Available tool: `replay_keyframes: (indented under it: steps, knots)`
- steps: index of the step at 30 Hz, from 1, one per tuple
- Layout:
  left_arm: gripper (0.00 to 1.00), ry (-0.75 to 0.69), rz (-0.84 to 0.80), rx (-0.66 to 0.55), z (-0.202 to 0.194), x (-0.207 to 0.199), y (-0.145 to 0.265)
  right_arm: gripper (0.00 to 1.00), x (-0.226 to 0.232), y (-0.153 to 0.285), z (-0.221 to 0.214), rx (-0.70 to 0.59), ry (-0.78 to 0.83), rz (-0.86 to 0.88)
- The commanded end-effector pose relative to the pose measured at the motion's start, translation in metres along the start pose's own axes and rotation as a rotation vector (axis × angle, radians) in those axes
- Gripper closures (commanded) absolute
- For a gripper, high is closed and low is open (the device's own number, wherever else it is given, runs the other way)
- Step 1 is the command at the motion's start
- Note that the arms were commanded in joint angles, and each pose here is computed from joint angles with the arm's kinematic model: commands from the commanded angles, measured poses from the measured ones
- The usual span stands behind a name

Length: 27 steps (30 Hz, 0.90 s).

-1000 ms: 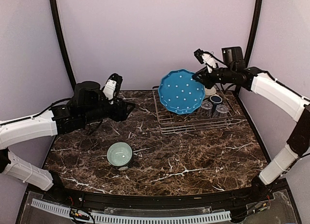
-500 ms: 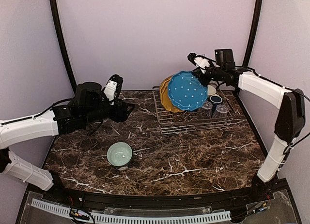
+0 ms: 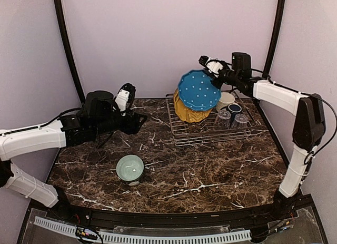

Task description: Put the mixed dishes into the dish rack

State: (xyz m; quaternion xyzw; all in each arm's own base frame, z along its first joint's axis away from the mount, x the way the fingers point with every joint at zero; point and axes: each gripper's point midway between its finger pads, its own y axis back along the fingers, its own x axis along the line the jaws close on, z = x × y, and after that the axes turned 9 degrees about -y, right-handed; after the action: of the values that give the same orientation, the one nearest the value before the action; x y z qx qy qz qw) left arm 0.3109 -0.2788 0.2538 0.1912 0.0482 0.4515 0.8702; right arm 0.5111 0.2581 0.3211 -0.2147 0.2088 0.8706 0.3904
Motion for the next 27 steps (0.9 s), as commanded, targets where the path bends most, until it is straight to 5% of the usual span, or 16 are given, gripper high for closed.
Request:
replay_keyframes:
  steps: [1,27]
  knots:
    - [0.33,-0.013,0.021,0.032,-0.011,0.005,-0.003,1.0,-0.028,0.009,0.067,-0.28,0.181,-0.118]
    - [0.34,-0.019,0.023,0.099,-0.02,0.004,-0.02,1.0,0.003,0.003,0.036,-0.508,0.442,-0.134]
